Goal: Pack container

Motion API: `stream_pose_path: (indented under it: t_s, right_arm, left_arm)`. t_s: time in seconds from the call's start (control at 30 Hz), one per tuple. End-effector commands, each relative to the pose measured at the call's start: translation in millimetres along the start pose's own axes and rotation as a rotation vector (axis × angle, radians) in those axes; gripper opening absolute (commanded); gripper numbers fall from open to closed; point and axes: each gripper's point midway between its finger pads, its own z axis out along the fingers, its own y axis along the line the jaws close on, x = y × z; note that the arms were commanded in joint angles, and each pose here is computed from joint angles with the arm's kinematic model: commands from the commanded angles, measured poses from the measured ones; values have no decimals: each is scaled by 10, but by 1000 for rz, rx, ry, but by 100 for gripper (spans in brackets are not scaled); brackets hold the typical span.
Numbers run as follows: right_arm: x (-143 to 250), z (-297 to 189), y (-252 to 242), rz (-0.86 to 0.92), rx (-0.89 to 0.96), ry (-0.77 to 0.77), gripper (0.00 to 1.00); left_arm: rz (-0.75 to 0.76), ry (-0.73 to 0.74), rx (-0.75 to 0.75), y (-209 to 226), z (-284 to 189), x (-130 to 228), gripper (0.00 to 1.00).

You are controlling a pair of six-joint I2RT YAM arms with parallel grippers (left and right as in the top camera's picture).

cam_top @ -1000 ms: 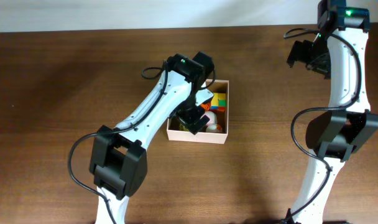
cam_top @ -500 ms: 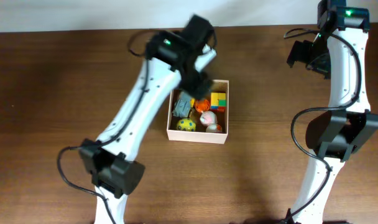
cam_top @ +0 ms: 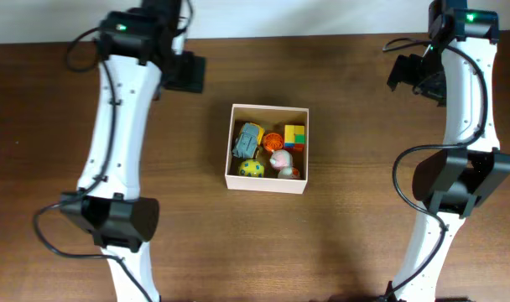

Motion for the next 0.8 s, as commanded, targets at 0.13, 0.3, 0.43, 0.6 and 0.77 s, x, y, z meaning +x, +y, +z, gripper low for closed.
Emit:
stream_pose_path:
  t_s: [0.13,0.3,0.43,0.6,0.77]
  right_arm:
    - [-30,-183,6,7,-16,-44,99]
    - [-30,-183,6,7,-16,-44,99]
    - [-30,-181,6,7,-16,-43,99]
    - [-30,-183,6,7,-16,-44,99]
    - [-30,-183,6,7,-16,-44,99]
  left_arm:
    - [-97,-13,-36,367,-44,-20,99]
    - [-141,-33,-52,573,-27,-66,99]
    - [-158,-32,-54,645,-20,-60,99]
    - [-163,-32,-54,667,-18,-58,99]
    - [-163,-32,-54,667,-18,-58,99]
